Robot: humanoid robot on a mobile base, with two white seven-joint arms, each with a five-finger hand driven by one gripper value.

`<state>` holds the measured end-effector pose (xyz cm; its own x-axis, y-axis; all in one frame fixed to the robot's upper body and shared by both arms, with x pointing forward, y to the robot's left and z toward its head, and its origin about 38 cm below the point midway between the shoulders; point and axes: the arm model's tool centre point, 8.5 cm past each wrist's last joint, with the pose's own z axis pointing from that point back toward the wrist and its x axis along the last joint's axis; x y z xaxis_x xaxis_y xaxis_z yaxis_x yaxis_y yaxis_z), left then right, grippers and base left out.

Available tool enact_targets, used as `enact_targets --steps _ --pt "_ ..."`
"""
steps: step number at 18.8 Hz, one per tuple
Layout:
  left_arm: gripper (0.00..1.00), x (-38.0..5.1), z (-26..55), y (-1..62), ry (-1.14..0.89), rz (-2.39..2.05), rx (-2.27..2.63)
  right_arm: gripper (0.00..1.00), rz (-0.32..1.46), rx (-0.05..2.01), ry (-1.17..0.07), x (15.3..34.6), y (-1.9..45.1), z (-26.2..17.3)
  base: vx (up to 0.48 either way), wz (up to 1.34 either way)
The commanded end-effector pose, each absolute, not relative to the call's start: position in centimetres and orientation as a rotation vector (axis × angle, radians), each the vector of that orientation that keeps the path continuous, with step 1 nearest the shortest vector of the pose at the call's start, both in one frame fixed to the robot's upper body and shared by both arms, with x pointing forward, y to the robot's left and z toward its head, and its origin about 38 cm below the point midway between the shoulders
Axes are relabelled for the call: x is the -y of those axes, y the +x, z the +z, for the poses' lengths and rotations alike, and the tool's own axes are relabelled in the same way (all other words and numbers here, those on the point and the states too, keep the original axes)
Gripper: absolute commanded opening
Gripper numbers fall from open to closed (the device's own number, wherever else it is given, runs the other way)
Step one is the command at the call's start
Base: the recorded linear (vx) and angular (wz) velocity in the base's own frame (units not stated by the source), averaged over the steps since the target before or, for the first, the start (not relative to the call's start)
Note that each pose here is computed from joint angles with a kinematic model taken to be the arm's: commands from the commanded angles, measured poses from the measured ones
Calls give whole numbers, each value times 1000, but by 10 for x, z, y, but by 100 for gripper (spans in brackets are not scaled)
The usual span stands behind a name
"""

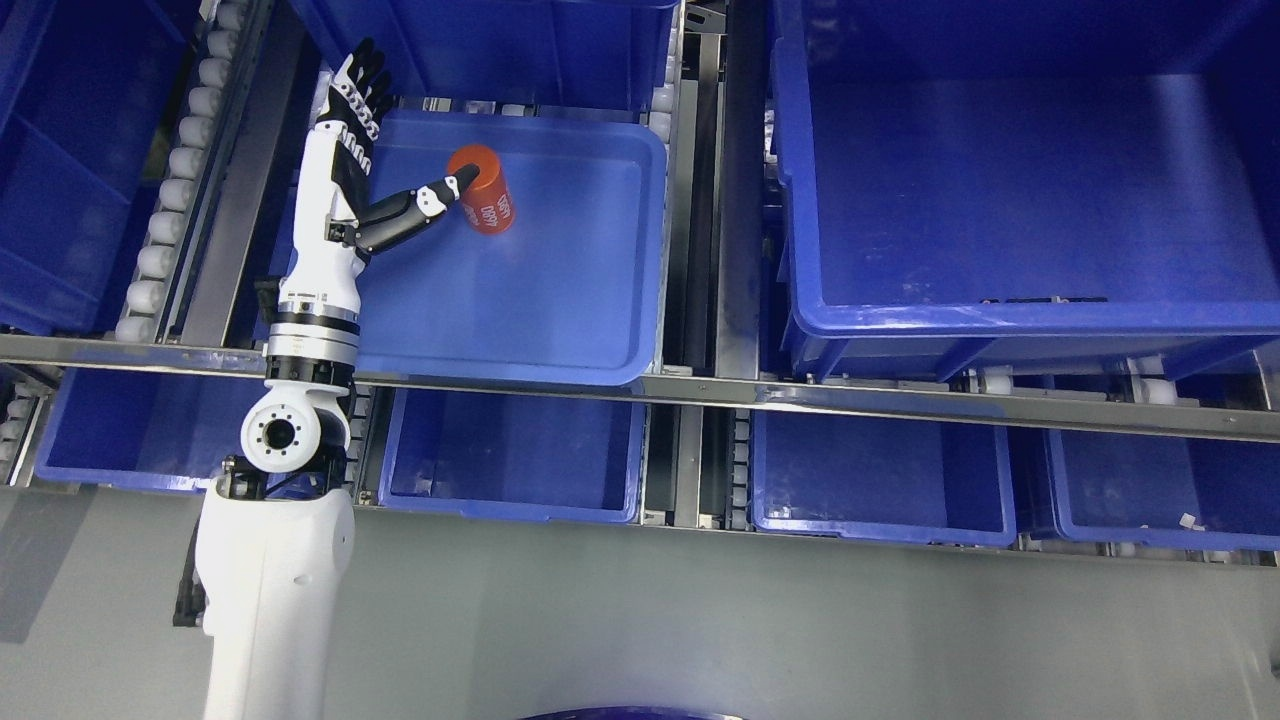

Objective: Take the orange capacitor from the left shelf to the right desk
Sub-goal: 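Reach the left hand toward the orange capacitor in the blue bin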

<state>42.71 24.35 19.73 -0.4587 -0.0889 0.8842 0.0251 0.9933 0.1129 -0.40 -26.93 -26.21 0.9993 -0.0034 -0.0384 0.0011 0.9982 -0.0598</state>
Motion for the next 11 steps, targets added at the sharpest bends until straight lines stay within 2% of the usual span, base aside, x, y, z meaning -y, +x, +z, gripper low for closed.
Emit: enact_targets --steps 1,11 --pt "100 -239 193 414 47 -183 2056 100 -12 -18 -73 280 -1 -262 65 -58" --pt "100 -253 171 419 76 -153 1979 100 -12 -18 -73 280 -1 -262 -4 8"
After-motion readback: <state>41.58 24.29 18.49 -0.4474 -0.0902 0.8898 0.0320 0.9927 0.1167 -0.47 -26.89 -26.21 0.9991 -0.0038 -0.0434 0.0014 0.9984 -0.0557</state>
